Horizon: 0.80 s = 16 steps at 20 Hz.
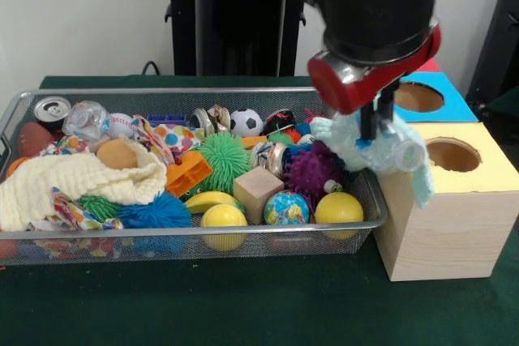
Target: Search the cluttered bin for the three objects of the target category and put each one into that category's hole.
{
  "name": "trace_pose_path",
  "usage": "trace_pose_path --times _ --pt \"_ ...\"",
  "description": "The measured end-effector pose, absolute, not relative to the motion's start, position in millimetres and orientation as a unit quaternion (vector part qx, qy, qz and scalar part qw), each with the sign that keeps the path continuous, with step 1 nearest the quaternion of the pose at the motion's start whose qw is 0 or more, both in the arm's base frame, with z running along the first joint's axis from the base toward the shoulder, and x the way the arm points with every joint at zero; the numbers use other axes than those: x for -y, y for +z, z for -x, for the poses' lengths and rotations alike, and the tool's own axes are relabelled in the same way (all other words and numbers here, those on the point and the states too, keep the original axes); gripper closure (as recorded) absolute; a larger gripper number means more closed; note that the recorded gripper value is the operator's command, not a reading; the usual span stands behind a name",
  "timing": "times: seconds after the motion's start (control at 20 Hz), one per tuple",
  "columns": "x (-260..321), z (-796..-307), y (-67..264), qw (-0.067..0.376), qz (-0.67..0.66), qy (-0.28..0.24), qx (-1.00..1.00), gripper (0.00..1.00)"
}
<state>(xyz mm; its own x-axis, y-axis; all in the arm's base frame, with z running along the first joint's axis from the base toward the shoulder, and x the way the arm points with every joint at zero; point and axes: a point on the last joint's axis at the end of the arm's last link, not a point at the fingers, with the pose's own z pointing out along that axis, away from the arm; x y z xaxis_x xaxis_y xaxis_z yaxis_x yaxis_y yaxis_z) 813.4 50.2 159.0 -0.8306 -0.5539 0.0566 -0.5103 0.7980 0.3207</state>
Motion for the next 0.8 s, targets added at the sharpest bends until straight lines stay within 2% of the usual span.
trace_pose_path --times 0.4,0.8 --pt "44 -821 125 0.069 -0.262 -0.157 0.950 1.00" --pt "123 -802 120 0.085 -0.222 -0.132 0.962 1.00"
